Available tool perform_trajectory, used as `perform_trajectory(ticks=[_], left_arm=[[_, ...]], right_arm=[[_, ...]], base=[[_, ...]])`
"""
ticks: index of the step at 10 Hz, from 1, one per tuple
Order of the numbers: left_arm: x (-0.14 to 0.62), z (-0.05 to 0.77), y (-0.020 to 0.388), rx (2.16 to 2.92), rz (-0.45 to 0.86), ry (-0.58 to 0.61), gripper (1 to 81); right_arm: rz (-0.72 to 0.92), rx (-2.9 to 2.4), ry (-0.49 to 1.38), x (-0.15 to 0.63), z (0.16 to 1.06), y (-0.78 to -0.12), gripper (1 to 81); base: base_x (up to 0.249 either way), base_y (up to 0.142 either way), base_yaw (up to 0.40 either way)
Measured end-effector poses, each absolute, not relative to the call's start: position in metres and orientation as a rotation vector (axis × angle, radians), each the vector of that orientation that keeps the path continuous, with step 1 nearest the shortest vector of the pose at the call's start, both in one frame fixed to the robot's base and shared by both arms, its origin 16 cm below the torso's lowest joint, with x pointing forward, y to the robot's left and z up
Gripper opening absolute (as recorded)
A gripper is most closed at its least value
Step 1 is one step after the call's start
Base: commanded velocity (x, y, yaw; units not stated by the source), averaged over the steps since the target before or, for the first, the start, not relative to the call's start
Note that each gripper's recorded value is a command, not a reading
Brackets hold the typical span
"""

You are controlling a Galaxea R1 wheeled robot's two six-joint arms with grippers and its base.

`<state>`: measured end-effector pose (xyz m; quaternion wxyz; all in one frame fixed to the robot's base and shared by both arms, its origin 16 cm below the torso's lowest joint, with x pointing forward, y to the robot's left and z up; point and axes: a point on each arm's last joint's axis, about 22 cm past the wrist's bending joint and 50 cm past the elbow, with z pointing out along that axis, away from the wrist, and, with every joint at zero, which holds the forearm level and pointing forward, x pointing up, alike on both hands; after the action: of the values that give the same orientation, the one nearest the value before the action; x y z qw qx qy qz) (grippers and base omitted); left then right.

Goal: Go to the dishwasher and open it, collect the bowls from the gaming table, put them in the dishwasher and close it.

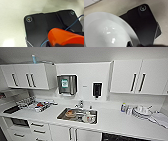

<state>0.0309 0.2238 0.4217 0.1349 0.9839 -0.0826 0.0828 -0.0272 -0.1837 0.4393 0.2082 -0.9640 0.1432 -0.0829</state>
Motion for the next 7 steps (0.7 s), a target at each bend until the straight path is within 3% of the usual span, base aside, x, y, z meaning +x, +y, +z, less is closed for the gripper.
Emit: perform_trajectory(ticks=[7], left_arm=[[0.035,0.422,0.227,2.855,0.247,-0.241,1.0]], right_arm=[[-0.226,-2.683,0.399,-0.031,0.439,-0.182,1.0]], base=[[0.000,0.000,-0.266]])
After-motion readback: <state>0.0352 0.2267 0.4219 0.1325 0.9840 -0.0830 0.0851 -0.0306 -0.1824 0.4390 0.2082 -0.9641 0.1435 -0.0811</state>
